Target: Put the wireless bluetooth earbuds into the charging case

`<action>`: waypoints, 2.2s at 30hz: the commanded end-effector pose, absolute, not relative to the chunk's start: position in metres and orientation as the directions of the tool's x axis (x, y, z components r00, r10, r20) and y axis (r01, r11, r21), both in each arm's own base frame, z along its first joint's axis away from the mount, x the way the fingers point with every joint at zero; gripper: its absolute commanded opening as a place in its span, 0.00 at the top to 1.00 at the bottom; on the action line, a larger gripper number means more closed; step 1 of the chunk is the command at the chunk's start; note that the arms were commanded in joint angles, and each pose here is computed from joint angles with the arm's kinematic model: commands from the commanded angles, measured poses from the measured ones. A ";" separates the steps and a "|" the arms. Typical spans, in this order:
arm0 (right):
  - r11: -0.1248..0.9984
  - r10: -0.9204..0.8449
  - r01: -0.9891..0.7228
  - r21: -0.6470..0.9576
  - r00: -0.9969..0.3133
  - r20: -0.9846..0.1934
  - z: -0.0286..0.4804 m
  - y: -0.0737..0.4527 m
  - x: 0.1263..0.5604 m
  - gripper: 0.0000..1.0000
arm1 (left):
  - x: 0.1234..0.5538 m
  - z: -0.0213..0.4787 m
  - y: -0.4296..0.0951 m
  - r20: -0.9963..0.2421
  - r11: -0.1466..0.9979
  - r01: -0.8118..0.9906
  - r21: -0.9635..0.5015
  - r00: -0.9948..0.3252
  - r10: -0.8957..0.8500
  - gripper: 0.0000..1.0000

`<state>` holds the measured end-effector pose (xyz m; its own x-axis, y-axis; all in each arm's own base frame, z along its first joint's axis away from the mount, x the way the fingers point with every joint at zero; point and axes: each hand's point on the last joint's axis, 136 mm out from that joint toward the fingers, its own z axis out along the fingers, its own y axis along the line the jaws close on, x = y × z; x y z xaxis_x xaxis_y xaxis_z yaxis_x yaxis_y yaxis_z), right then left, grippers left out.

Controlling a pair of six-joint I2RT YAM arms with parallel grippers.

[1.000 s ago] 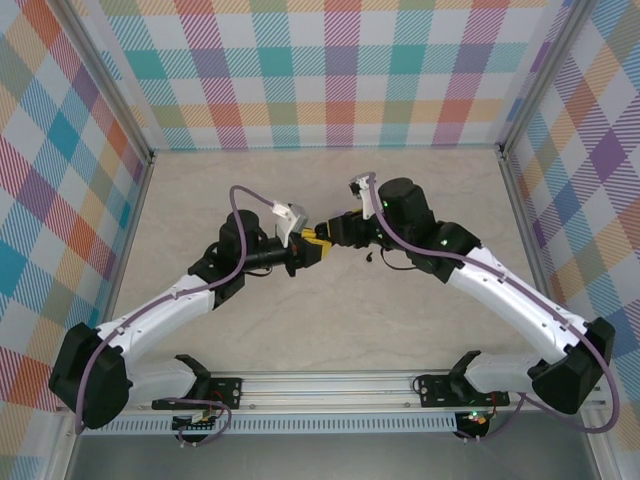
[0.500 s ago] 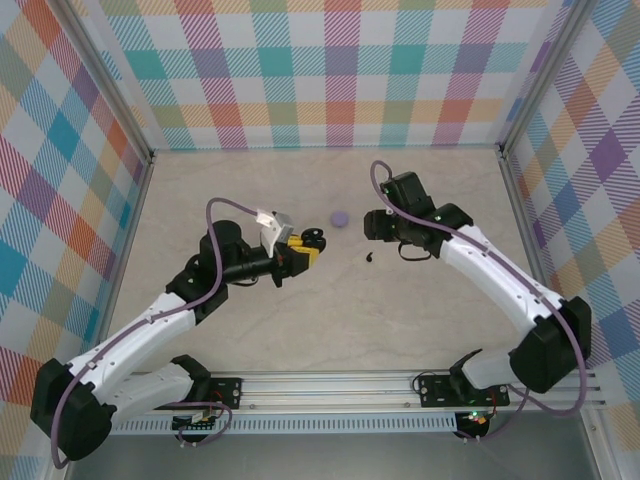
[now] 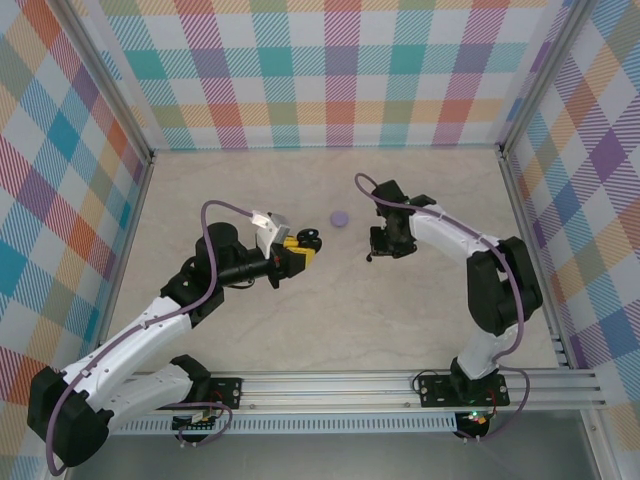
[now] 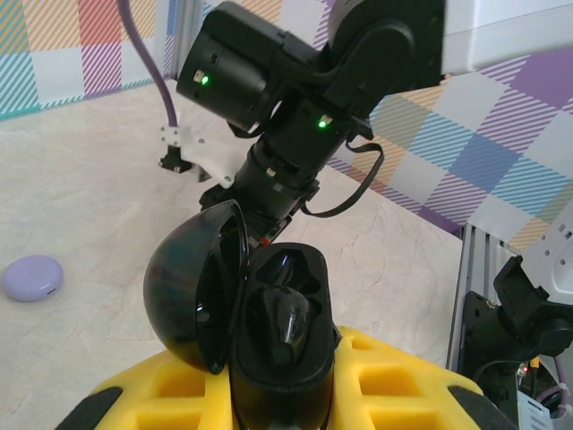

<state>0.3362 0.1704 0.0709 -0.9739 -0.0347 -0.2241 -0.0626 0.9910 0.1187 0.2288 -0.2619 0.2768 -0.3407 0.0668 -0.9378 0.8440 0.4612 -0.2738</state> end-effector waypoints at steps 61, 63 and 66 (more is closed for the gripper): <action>0.982 -0.157 -0.157 0.105 -0.988 -0.009 0.026 0.178 0.313 0.84 | 0.223 0.286 -0.267 -0.942 0.431 0.857 -0.284 -0.333 0.041 0.95; 0.980 -0.161 -0.162 0.114 -0.987 -0.022 0.028 0.180 0.315 0.83 | 0.223 0.286 -0.266 -0.942 0.432 0.856 -0.284 -0.333 0.040 0.95; 0.978 -0.167 -0.169 0.124 -0.986 -0.027 0.030 0.182 0.316 0.83 | 0.223 0.286 -0.266 -0.942 0.434 0.855 -0.284 -0.333 0.040 0.95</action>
